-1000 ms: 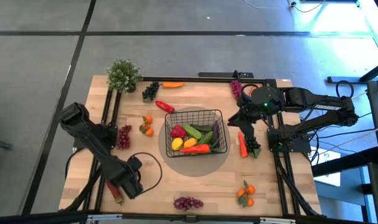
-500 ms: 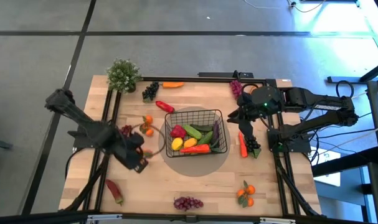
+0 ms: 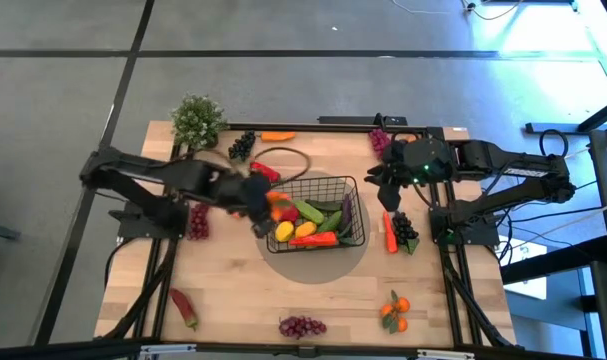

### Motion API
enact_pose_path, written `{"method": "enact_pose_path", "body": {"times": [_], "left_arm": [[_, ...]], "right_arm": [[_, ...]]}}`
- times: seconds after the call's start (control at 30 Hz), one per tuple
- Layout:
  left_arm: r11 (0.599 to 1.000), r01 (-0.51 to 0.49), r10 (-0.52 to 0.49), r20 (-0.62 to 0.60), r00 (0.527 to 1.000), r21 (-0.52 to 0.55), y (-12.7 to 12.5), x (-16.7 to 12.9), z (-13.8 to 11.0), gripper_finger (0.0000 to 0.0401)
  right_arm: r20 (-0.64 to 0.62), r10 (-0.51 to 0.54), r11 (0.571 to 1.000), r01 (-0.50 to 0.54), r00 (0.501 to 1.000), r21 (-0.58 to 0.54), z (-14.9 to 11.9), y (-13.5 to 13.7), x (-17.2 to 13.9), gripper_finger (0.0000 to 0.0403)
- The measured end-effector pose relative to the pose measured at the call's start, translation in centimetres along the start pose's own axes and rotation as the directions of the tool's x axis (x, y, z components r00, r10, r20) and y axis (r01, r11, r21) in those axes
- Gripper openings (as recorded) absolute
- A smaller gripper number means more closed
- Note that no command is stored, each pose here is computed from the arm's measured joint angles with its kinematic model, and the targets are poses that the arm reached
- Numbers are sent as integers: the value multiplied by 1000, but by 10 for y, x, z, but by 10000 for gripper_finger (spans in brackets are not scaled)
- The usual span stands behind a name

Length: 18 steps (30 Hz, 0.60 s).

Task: Build produce basket
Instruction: Put the bottom left orange into the basket

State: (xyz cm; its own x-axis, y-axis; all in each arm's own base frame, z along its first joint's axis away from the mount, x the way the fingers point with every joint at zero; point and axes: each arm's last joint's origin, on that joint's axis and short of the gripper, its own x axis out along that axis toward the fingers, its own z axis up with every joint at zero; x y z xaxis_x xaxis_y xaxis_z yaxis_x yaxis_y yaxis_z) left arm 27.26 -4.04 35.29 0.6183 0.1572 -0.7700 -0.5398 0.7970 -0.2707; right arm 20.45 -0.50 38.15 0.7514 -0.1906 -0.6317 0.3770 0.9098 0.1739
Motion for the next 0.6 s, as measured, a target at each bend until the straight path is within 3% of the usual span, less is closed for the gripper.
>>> {"method": "enact_pose_path", "body": {"times": [0.2,0.4,0.6], "left_arm": [[989,65,-59,-47,997,135,1,57,24,0],[988,6,26,-205,978,154,18,107,24,0],[987,-64,100,-255,962,145,30,127,25,0]], "right_arm": [[-2,1,1000,-1,1000,-13,0,0,0,95],[-3,2,1000,-2,1000,-30,0,0,0,95],[-3,2,999,-2,1000,-34,0,0,0,95]]}}
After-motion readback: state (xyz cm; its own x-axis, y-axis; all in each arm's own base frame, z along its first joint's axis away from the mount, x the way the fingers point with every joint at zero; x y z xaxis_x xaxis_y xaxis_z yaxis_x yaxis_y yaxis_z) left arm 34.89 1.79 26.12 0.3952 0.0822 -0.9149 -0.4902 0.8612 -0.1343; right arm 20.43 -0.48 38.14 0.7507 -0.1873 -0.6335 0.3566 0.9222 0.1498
